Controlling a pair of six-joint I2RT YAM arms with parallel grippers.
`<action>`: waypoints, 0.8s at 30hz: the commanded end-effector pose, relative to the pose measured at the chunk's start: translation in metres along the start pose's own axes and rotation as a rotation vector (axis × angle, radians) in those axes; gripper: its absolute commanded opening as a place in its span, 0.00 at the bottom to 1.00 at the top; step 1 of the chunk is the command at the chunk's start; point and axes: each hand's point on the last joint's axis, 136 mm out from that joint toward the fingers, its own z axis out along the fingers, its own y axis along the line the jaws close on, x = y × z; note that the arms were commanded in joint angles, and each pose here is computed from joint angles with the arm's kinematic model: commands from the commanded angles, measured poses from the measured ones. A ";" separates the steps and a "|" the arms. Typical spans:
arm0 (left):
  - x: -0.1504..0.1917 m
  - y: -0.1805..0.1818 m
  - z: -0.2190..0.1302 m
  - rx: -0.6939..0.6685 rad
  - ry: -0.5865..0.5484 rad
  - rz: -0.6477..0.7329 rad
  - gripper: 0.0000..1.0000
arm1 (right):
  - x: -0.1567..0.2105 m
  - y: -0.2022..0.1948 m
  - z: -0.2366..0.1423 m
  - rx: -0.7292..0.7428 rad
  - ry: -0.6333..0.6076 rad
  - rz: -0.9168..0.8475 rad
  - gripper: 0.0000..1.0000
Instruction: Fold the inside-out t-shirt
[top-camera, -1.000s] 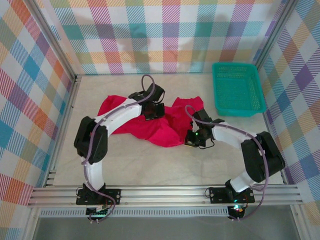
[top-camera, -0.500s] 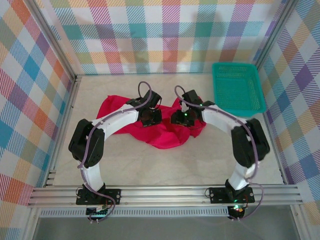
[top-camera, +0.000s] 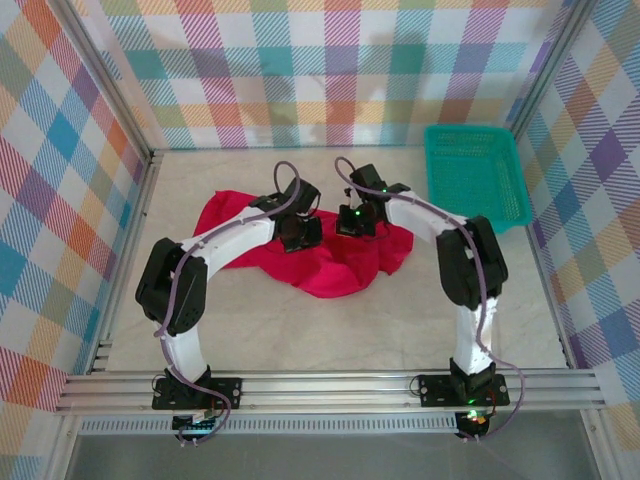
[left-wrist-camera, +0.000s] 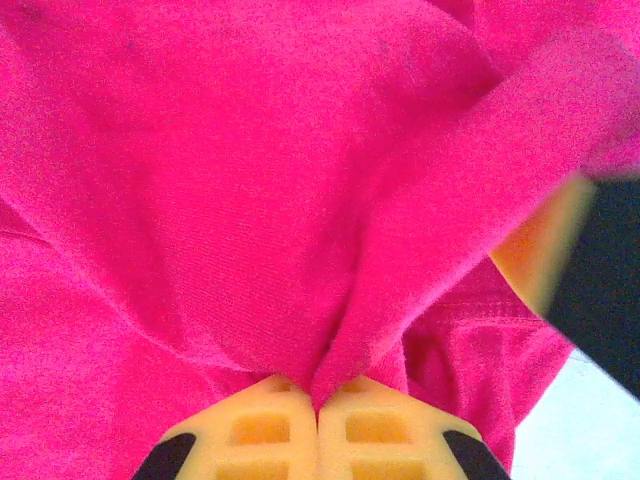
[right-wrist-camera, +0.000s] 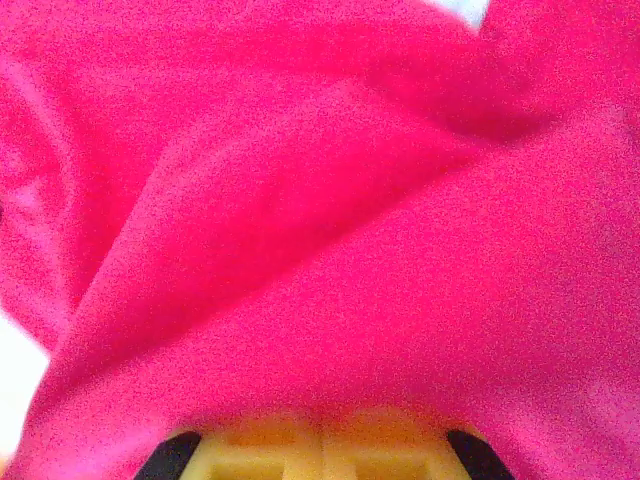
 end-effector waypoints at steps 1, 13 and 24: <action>-0.016 -0.003 -0.015 0.097 -0.011 -0.039 0.00 | 0.039 0.017 -0.063 -0.043 0.040 -0.093 0.00; -0.011 -0.013 -0.007 0.227 0.031 -0.073 0.00 | 0.054 -0.001 -0.078 -0.075 -0.062 -0.070 0.15; 0.002 -0.007 -0.028 0.237 0.017 -0.069 0.00 | 0.002 -0.006 0.008 0.089 -0.093 -0.130 0.61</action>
